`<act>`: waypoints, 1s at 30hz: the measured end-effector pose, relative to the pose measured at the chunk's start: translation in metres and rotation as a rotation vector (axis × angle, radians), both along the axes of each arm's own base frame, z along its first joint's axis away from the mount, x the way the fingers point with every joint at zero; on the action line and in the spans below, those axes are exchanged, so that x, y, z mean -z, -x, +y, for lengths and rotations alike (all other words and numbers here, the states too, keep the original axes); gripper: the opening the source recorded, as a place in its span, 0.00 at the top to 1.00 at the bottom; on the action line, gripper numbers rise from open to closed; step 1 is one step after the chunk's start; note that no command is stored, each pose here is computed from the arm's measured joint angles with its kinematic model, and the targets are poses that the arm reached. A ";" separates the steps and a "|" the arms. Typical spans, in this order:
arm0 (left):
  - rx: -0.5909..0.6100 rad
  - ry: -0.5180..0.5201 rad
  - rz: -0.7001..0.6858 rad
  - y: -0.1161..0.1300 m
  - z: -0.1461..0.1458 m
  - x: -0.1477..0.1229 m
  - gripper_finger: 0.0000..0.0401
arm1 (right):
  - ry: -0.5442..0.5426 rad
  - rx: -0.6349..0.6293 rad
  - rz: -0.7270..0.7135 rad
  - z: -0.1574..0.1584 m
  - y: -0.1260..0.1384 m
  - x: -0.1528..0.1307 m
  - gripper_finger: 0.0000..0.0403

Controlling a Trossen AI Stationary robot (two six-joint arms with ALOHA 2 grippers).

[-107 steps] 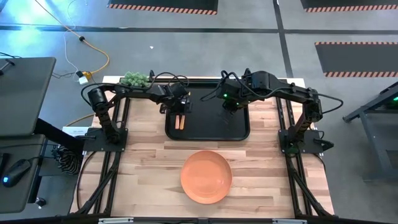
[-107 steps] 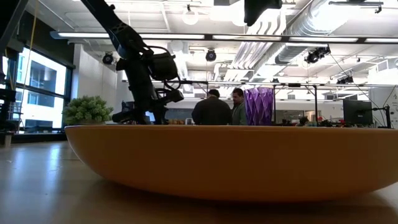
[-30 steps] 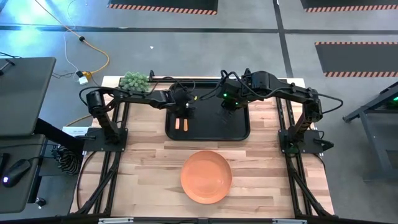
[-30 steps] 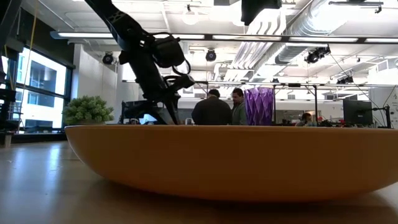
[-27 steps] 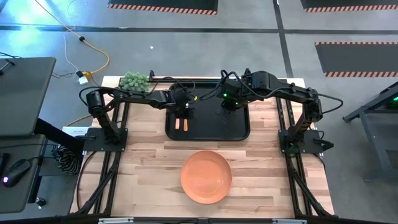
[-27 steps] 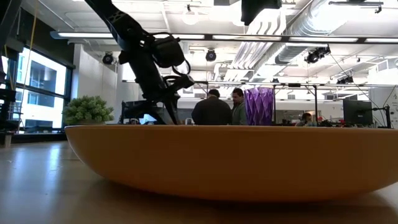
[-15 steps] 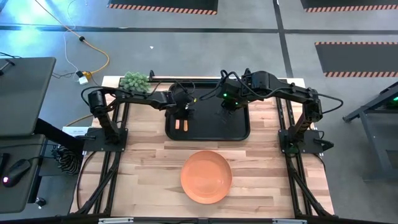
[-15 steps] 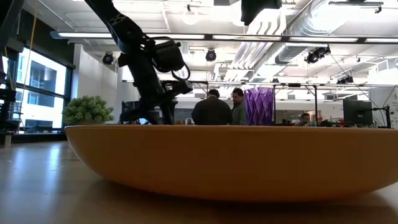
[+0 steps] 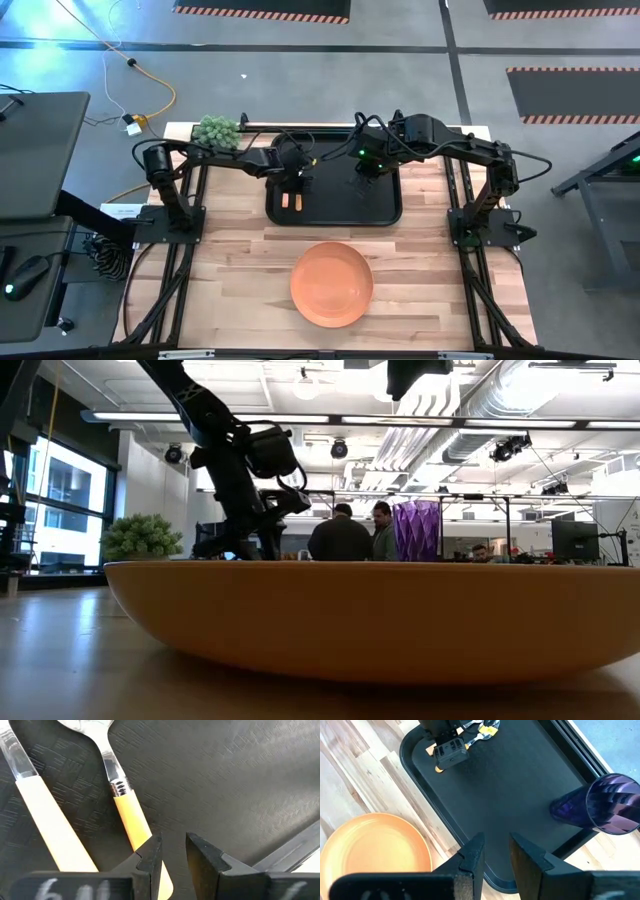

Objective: Pick and place plate/cup/fork/spoon on tray
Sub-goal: Put the orange spoon to the right of the fork on the black serving tray

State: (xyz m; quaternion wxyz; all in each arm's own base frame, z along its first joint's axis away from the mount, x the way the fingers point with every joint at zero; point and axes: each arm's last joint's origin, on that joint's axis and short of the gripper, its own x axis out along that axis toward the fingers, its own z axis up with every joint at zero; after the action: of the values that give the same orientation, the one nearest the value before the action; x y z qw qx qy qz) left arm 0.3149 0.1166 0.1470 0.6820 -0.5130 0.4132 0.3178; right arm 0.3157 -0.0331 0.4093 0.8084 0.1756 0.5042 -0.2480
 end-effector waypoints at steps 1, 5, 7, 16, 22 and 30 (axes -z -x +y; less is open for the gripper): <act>0.001 0.000 0.001 0.000 0.000 0.000 0.81 | 0.000 0.000 0.000 0.000 0.000 0.000 0.80; 0.007 -0.002 0.004 0.000 0.000 0.000 0.81 | 0.000 0.000 0.000 0.000 0.000 0.000 0.80; 0.007 -0.002 0.004 0.000 0.000 0.000 0.81 | 0.000 0.000 0.000 0.000 0.000 0.000 0.80; 0.013 0.002 0.030 0.003 -0.001 0.001 0.81 | 0.000 0.000 0.000 0.000 0.000 0.000 0.80; 0.013 -0.002 0.028 0.002 -0.001 0.001 0.81 | -0.001 0.002 0.000 0.000 0.000 0.000 0.80; 0.014 0.001 0.036 0.003 -0.001 0.001 0.81 | -0.001 0.003 -0.001 0.000 0.000 0.000 0.80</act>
State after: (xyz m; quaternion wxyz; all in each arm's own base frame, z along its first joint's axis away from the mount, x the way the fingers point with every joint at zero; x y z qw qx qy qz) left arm 0.3118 0.1156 0.1456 0.6765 -0.5045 0.4290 0.3221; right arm 0.3157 -0.0331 0.4093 0.8080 0.1770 0.5038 -0.2489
